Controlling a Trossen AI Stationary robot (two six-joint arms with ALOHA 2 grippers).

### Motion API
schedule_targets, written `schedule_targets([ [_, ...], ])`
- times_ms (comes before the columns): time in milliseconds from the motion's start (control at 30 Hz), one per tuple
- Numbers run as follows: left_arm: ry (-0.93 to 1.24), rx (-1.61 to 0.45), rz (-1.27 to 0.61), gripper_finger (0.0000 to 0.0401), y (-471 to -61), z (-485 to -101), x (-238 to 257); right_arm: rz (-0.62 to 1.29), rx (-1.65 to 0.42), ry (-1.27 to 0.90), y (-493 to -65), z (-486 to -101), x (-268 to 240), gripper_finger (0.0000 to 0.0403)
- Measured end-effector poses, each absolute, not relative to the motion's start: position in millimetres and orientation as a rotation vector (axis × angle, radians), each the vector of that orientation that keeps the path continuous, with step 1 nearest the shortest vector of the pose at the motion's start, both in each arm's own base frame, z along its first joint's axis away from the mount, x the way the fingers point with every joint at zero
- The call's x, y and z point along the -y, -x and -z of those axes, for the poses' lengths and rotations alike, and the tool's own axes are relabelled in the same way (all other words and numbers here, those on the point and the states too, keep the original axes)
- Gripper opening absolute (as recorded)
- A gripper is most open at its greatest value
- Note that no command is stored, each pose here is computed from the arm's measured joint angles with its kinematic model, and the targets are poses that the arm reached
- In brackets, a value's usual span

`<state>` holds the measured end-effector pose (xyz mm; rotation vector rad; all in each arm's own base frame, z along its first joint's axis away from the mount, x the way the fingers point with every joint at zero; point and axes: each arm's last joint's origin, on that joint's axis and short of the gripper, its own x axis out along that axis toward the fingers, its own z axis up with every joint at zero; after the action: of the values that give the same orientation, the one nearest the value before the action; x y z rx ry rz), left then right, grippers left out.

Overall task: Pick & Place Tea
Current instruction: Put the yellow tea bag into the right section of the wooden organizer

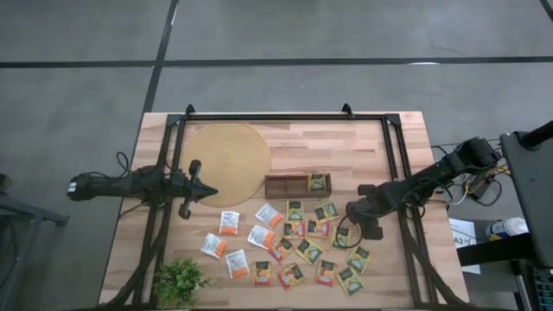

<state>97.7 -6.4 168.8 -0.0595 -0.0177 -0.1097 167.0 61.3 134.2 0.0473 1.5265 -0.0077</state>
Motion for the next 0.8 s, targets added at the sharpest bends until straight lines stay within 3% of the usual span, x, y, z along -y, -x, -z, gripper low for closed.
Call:
schedule_targets([
  [267,0.059,0.018,0.110,0.0000,-97.7,-168.8,6.4,0.014,-1.527,-0.052,-166.5,-135.3,-61.1,0.0015],
  [433,0.059,0.018,0.109,0.0000,-97.7,-168.8,6.3,0.080,-1.546,0.006,-168.6,-144.2,-60.0,0.0009],
  [800,0.059,0.016,0.109,0.0000,-97.7,-168.6,6.3,0.281,-1.346,0.202,-205.4,-195.3,-63.0,0.0008],
])
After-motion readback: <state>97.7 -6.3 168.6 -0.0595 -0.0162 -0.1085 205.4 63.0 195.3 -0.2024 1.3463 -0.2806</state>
